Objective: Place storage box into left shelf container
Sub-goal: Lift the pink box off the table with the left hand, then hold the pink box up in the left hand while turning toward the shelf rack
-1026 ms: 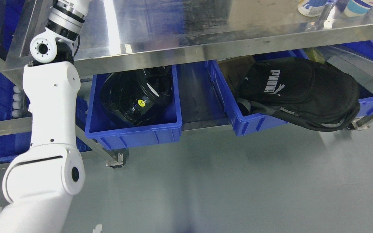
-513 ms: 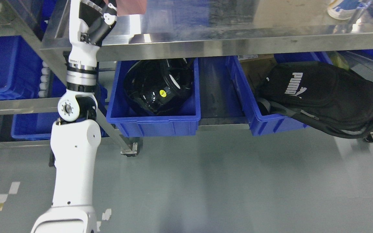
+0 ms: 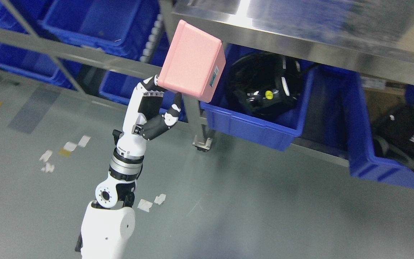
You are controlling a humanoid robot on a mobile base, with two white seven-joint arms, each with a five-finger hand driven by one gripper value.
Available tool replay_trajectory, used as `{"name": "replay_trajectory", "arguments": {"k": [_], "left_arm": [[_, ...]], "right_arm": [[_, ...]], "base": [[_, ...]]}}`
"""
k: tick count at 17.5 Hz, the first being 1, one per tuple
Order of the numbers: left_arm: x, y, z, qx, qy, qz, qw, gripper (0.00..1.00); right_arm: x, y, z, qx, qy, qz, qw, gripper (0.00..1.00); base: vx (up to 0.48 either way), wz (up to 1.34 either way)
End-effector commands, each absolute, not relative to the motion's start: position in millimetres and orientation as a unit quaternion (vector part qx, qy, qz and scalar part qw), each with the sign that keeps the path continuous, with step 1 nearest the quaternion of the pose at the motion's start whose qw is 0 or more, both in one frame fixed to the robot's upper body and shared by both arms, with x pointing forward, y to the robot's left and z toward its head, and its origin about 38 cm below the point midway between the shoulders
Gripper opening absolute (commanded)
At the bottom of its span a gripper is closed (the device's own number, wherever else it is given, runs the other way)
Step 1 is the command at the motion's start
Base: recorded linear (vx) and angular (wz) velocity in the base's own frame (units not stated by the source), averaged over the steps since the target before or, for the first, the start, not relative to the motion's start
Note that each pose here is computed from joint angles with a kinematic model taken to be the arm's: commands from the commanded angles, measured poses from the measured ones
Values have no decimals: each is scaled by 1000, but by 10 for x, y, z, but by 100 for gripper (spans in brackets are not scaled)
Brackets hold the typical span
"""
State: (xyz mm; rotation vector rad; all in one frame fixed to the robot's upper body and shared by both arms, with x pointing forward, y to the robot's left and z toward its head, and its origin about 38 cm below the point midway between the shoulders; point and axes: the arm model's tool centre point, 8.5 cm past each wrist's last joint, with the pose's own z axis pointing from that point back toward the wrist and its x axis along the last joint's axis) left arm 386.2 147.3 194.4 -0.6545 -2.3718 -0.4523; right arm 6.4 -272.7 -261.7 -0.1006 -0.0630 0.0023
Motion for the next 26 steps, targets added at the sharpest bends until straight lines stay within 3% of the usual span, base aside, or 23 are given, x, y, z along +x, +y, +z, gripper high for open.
{"name": "replay_trajectory", "arguments": {"k": [1, 6, 13, 26], "left_arm": [[3201, 1237, 1773, -296, -889, -175, 301, 3], [2988, 1330, 1499, -286, -888, -154, 327, 3], [2969, 1820, 1327, -214, -901, -126, 355, 3], [2930, 1999, 1010, -192, -888, -110, 404, 5]], "right_arm": [[178, -2839, -2606, -58, -45, 0, 997, 100], [178, -2841, -2606, -59, -45, 0, 997, 100], [178, -2841, -2606, -59, -45, 0, 997, 100], [178, -2839, -2606, -58, -45, 0, 997, 100]], "base": [[-66, 910], [6, 1397], [171, 1348], [523, 274]]}}
